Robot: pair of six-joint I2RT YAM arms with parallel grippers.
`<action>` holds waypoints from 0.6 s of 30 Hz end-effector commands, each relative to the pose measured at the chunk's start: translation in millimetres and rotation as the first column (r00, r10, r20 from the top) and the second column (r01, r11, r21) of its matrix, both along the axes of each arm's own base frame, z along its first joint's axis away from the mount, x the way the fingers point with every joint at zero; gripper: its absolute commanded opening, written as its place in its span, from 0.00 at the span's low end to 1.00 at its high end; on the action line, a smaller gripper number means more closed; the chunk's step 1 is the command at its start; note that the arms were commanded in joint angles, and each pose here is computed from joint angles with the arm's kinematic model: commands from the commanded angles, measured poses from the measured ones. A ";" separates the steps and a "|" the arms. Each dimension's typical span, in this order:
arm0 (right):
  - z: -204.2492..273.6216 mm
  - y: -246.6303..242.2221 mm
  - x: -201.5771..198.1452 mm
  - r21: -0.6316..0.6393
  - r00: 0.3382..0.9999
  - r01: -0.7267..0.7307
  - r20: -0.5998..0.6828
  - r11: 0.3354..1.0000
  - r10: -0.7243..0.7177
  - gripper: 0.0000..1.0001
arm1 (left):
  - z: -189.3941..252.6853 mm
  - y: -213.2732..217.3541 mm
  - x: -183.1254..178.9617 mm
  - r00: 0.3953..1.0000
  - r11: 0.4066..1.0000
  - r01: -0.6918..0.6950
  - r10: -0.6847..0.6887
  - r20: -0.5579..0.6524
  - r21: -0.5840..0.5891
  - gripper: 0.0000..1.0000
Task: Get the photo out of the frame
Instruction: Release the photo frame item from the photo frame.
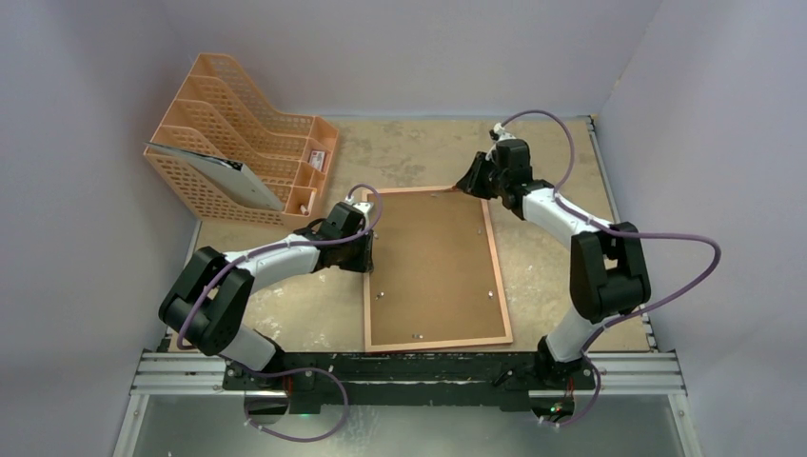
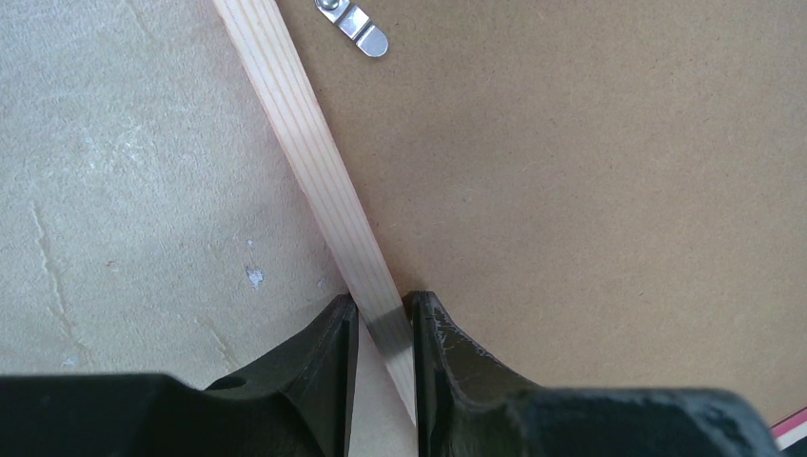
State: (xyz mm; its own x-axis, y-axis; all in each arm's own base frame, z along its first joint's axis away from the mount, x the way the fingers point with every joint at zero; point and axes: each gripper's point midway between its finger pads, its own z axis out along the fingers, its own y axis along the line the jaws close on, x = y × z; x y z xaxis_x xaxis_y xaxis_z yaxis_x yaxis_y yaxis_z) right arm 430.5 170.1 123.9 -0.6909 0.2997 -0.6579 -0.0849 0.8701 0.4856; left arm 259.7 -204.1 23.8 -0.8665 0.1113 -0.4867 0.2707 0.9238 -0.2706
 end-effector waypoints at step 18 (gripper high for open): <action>-1.0 7.1 -7.3 -0.035 0.992 -0.123 0.008 0.992 0.123 0.00 | -9.0 1.2 -17.5 0.998 0.998 0.058 -0.057 -0.038 0.021 0.03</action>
State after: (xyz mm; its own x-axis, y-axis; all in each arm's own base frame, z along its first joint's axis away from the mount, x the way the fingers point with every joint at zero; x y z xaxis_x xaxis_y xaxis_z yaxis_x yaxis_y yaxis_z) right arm 424.2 173.9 105.9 -0.7309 0.2302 -0.6425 -0.1317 0.8761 0.4637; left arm 259.7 -204.3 23.9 -0.8659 0.1113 -0.4876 0.2713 0.9236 -0.2710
